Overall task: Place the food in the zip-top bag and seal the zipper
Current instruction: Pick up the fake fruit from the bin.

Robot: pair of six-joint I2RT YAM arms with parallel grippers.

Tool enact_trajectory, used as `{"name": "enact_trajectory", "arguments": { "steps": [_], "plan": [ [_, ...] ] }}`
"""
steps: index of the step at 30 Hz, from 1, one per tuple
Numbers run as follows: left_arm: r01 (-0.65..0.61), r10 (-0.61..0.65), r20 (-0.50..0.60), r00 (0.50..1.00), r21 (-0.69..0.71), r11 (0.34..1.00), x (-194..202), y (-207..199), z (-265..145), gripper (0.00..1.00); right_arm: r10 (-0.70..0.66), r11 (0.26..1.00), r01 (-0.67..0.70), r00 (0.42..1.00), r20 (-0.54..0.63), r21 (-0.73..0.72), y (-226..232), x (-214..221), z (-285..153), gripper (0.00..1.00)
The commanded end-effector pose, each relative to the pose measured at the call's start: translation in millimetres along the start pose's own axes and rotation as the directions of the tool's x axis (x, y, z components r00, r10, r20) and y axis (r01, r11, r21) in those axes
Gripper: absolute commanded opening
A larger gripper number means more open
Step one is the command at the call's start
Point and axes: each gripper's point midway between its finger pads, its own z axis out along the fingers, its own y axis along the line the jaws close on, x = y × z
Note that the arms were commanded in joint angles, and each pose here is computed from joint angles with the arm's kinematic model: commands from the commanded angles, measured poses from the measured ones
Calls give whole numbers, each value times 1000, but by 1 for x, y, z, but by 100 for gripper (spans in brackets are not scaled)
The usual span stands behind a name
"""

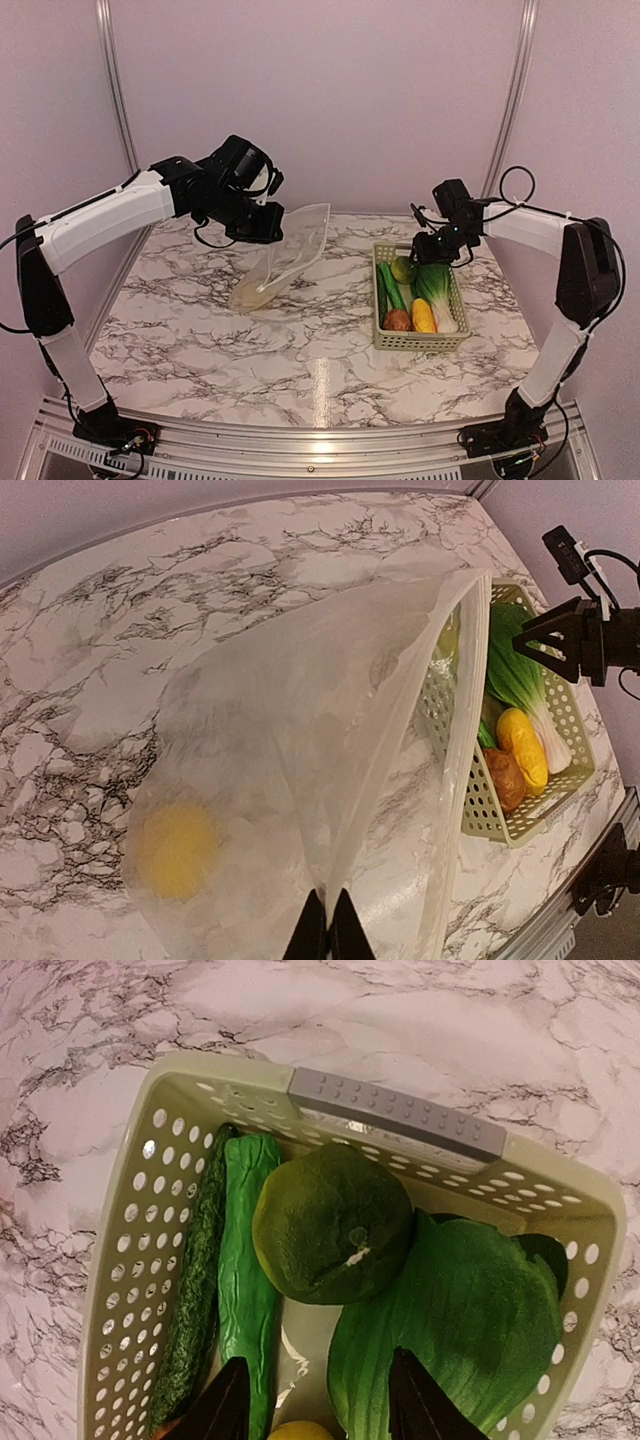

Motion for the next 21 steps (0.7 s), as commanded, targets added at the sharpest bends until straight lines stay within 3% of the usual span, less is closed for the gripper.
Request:
{"name": "enact_trajectory", "arguments": {
  "steps": [1, 3, 9, 19, 21],
  "plan": [
    [11, -11, -29, 1000, 16, 1000, 8, 0, 5, 0, -10, 1000, 10, 1000, 8, -24, 3, -17, 11, 45],
    [12, -11, -25, 1000, 20, 1000, 7, -1, 3, 0, -1, 1000, 2, 1000, 6, -31, 4, -22, 17, 49],
    [9, -9, -26, 1000, 30, 1000, 6, -3, 2, 0, 22, 1000, -22, 1000, 12, -14, 1, -35, 33, 75],
    [9, -8, -41, 999, 27, 1000, 12, -1, 6, 0, 39, 999, -41, 998, -42, -31, 1, -29, 65, 77],
    [8, -7, -45, 999, 25, 1000, 13, 0, 7, 0, 52, 998, -53, 997, -54, -23, -1, -26, 69, 83]
  ]
}}
